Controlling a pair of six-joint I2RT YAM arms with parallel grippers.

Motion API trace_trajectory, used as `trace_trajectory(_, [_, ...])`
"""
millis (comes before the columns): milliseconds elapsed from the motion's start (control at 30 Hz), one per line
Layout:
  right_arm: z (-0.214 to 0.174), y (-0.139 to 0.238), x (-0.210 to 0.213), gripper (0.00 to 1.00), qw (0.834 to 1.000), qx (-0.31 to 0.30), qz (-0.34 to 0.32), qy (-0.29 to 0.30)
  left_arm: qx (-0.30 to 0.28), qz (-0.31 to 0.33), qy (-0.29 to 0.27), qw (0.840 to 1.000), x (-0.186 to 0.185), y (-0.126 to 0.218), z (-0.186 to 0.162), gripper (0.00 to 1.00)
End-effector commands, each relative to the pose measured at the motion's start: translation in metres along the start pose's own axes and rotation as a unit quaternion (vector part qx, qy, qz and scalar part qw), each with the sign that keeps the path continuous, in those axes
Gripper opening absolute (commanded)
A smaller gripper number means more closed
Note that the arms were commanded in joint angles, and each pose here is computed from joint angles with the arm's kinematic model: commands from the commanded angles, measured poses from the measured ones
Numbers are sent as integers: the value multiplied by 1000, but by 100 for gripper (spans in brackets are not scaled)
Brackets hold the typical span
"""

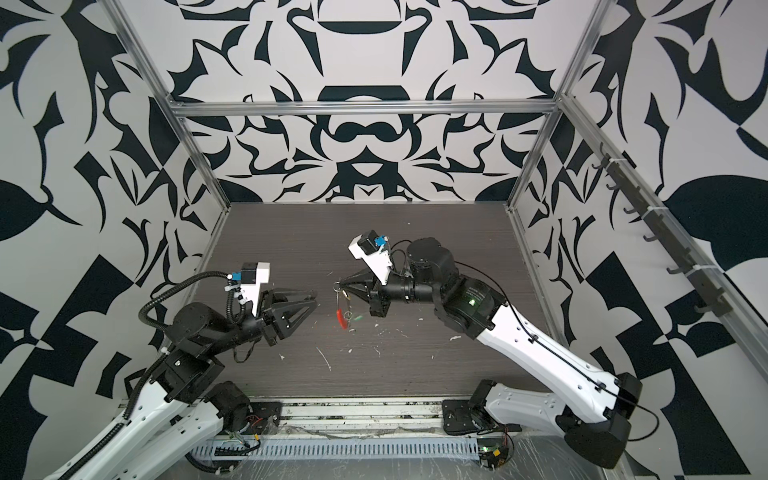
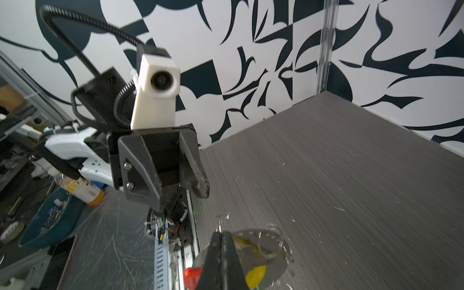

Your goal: Remove the keys from the keyring

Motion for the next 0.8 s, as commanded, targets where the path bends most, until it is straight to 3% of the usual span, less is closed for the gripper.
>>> trace_trajectory(0, [-3, 8, 15, 0, 998, 45, 34, 24, 32, 0, 4, 999, -2, -4, 0, 43])
trace_trajectory(367, [-20, 4, 17, 0, 991, 119, 55, 28, 106, -31, 48, 993, -2, -22, -11, 37])
trace_trajectory(533, [-19, 1, 16, 0, 990, 127, 56, 28, 127, -51, 59, 989, -5, -25, -15, 28])
trace_trajectory(767, [-14, -2, 13, 0, 991, 125, 49, 29, 139, -67, 66, 986, -8, -28, -18, 25])
Point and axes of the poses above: each gripper's point midway between its finger pads, its own y axis back along the fingers, its own x axis along the line the jaws close on, z = x × y, the point moved 3 cm from there along y, back along the fingers, and after that the axes turned 5 degrees about -y, right-handed, at the moved point
